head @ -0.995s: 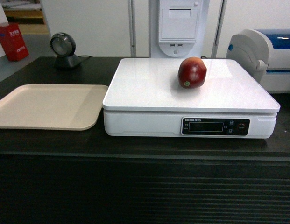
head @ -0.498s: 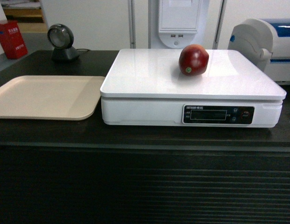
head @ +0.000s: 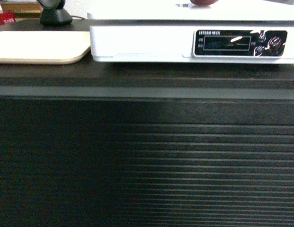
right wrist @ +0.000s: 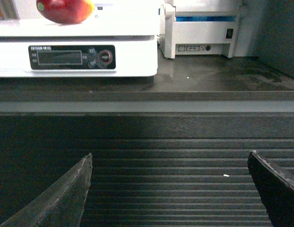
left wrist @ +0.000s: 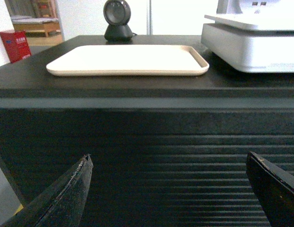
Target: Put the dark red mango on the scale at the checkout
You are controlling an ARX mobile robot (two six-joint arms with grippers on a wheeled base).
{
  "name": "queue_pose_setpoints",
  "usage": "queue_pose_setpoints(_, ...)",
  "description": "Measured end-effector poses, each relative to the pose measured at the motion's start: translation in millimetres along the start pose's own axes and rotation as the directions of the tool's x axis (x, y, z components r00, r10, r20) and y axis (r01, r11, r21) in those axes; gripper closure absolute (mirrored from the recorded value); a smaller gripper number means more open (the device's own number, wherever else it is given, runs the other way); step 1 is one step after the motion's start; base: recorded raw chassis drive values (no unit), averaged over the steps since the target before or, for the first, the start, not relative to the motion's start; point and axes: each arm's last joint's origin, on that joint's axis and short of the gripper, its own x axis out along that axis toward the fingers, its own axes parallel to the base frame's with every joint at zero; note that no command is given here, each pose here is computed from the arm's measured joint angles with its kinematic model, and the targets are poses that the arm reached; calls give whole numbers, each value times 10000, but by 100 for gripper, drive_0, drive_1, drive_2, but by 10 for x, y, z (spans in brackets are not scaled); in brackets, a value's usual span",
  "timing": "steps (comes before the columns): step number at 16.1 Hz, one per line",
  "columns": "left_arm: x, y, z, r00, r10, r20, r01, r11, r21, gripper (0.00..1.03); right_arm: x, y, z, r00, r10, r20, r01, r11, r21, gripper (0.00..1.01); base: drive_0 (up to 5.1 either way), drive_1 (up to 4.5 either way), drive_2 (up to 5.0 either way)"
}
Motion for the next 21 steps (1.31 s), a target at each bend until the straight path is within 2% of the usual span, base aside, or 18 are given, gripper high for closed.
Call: queue_pose_setpoints(21, 0, 0, -3, 10000, -7, -27, 7, 10000, 31, 5, 0, 0, -1, 10000, -4, -8, 4, 10000, 8, 3, 0, 0, 0)
